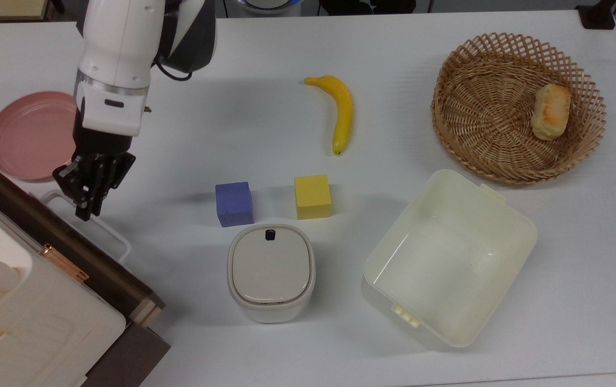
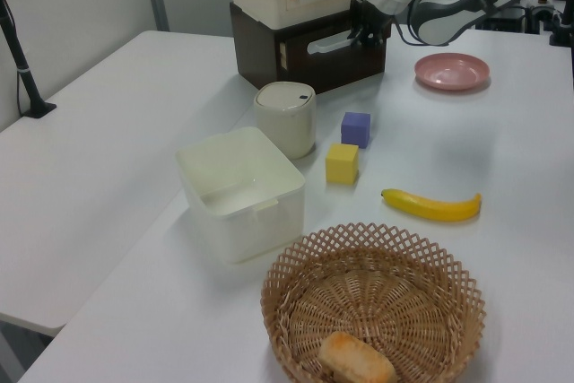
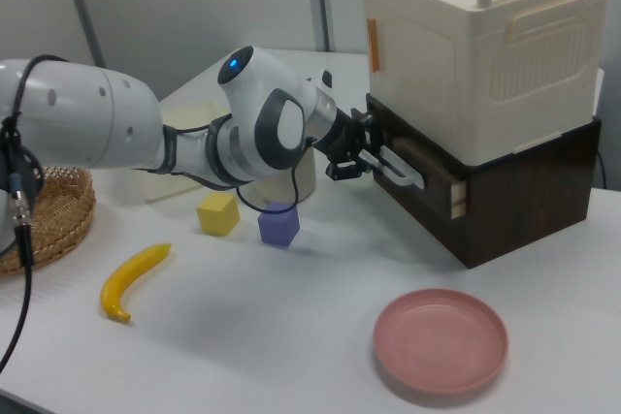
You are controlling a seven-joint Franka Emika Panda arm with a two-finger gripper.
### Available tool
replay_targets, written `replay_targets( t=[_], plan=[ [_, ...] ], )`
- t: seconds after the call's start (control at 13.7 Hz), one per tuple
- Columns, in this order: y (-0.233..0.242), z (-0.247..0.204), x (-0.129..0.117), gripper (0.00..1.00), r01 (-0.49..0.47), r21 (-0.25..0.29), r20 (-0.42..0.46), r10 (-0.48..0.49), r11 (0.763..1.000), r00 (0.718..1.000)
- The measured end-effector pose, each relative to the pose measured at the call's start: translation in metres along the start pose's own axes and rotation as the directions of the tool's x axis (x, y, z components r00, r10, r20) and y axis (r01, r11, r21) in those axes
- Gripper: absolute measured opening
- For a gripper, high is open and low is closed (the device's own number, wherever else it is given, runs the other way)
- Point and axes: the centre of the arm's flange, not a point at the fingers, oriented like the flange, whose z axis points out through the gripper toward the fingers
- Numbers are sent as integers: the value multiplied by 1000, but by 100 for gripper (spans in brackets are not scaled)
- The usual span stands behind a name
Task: Open the drawer
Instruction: 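Pull the handle outward to slide the brown drawer open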
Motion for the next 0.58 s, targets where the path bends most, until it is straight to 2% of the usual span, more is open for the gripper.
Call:
replay_targets(
  t=[0.58],
  plan=[
    [-42,-45,-1,15,-7,43,-17,7,999,1000]
  ],
)
